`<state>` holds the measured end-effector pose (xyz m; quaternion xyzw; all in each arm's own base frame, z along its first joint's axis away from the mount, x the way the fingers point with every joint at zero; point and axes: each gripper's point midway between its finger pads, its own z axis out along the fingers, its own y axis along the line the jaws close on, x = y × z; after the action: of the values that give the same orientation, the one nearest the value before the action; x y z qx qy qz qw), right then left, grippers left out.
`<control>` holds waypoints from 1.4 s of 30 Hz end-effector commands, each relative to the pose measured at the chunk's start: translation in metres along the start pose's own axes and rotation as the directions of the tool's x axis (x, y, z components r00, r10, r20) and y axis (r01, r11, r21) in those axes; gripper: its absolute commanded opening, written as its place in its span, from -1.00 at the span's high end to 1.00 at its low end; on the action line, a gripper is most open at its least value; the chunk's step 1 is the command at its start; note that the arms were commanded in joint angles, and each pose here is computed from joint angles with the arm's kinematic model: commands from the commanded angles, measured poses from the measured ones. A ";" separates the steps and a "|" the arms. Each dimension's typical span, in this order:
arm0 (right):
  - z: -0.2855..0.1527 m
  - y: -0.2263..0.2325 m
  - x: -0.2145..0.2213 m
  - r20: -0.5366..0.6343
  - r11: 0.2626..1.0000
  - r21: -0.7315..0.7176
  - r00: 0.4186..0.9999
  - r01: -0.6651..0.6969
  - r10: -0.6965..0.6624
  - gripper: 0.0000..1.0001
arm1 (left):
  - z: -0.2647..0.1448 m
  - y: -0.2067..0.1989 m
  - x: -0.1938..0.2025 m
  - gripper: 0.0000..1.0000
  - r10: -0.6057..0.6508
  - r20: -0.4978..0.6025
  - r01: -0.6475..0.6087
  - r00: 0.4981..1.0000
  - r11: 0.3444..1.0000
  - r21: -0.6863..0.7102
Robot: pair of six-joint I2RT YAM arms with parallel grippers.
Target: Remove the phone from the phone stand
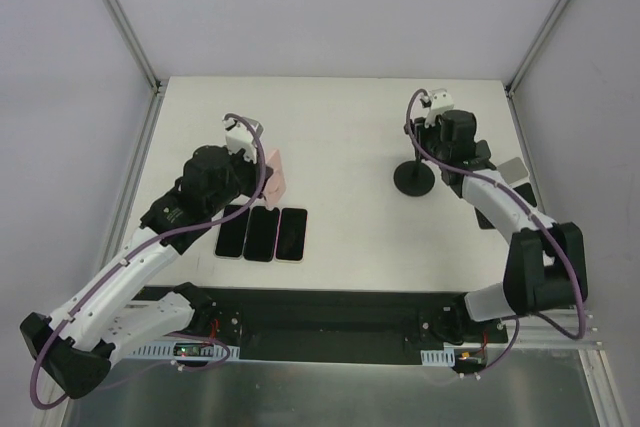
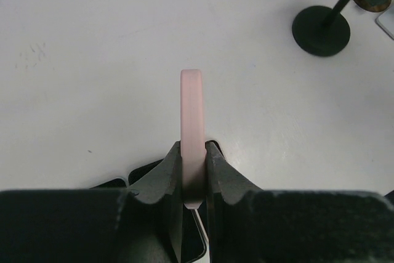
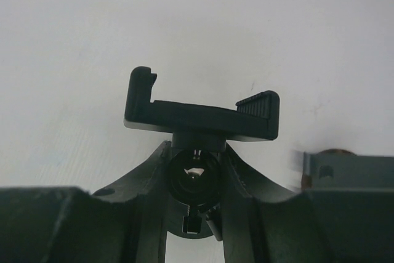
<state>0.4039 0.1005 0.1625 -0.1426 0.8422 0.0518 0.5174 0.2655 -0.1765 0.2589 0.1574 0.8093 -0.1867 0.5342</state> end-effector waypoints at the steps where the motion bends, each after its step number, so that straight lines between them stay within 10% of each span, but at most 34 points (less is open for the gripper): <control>1: 0.031 -0.050 -0.093 0.242 0.987 0.144 0.969 -0.078 0.041 0.99 | -0.015 -0.003 -0.010 1.00 -0.061 0.078 0.060 0.995 0.998 0.014; 22: 0.058 -0.176 -0.077 0.173 0.886 0.448 0.984 -0.116 0.042 0.85 | -0.013 0.006 0.009 1.00 -0.075 0.046 0.077 0.996 0.997 -0.033; 32: 0.038 -0.174 -0.089 0.194 0.907 0.398 0.979 -0.138 0.064 -0.99 | 0.000 0.002 -0.002 1.00 -0.073 0.033 0.074 0.997 0.997 -0.026; 42: -0.046 -0.129 -0.148 0.297 0.939 0.314 0.954 -0.138 0.041 -0.93 | 0.012 0.016 -0.029 1.00 -0.246 0.102 0.259 0.964 0.954 -0.152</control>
<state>0.4965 -0.0297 0.2559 0.0089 0.7972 -0.0761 0.5988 0.2705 -0.1691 0.2291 0.0908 0.8477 -0.1684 0.4948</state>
